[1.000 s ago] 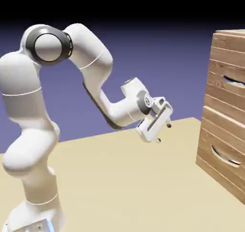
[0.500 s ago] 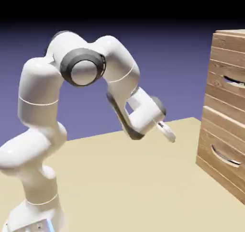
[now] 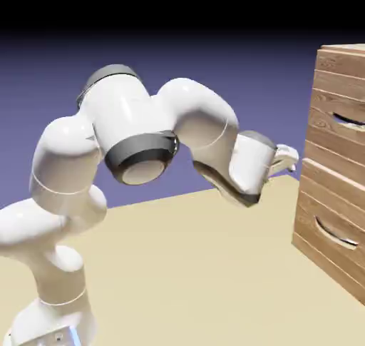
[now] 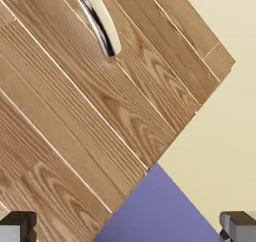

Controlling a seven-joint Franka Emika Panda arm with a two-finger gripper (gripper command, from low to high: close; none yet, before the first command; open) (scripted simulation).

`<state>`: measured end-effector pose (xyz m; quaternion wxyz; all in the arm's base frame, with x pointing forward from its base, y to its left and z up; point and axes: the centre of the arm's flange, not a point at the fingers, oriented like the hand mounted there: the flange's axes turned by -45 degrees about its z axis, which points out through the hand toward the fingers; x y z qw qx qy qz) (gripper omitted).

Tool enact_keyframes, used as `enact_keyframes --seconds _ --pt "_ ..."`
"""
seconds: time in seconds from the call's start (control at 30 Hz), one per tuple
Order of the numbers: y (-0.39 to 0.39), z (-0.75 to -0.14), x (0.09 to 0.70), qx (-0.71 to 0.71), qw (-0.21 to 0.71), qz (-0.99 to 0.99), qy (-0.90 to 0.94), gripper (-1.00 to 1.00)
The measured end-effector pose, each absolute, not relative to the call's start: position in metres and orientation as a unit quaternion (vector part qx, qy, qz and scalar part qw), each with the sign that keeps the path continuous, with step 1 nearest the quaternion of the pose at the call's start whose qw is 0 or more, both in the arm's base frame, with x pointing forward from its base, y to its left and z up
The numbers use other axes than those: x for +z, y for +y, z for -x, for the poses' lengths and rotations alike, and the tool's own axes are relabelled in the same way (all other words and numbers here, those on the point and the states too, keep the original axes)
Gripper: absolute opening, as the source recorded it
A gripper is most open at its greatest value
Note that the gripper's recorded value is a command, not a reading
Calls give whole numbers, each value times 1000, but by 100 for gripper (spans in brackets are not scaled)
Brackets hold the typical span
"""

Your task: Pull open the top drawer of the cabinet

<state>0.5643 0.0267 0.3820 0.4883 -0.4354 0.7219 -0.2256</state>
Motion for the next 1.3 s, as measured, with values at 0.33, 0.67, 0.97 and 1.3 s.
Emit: enact_keyframes --seconds 0.33,0.67,0.97,1.3 --pt "-90 -575 491 -490 503 501 507 0" --pt "-95 -624 495 -500 500 500 500 -100" --pt "-95 -539 495 -500 500 500 500 -100" --pt "-95 -438 495 -500 500 500 500 -100"
